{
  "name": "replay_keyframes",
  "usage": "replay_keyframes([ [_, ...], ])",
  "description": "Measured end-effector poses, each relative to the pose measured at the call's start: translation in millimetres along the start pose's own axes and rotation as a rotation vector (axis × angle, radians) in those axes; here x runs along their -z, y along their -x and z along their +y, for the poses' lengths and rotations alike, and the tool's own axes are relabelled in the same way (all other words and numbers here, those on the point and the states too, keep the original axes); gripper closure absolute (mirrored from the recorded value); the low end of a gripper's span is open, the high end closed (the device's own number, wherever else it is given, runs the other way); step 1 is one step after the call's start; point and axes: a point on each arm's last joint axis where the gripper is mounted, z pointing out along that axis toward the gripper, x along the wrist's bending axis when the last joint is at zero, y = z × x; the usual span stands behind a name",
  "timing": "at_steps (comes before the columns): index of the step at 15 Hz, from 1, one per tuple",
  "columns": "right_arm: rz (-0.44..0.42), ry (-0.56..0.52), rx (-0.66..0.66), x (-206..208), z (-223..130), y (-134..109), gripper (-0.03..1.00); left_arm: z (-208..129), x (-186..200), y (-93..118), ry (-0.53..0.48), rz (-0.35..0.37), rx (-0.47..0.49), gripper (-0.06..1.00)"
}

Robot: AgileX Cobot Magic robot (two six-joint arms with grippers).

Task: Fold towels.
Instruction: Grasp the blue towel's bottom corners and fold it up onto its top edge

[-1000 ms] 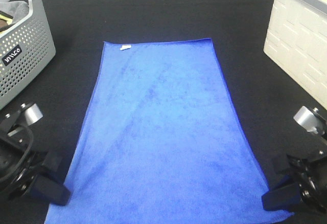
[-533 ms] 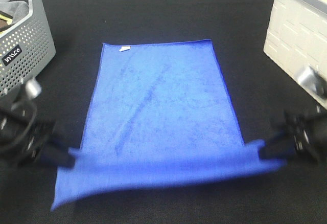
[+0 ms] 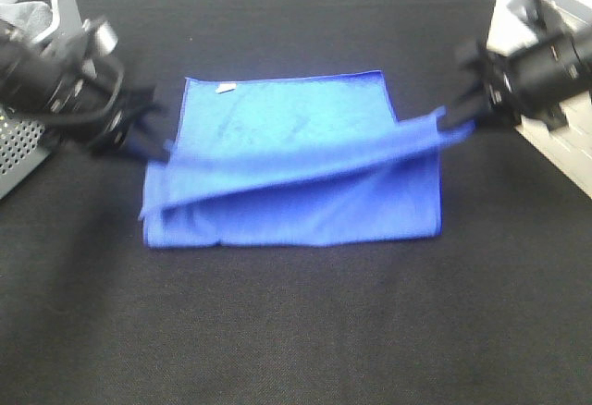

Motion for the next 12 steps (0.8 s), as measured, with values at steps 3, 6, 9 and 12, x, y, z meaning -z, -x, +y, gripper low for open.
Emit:
replay_keyframes([
  [3,-0.002,0.035,0.038,-13,52,4,0.97,46,-14,4,0.077,-0.009,-0.049,0.94],
  [6,-0.014,0.050,0.050,-32,94,14,0.97,90,-25,-4,0.150,0.014,-0.067,0.94],
  [9,-0.014,0.089,0.080,-43,121,19,0.97,115,-35,-16,0.198,0.024,-0.071,0.94],
  [12,-0.024,0.106,0.130,-60,138,16,0.97,131,-48,-21,0.254,0.036,-0.083,0.94],
])
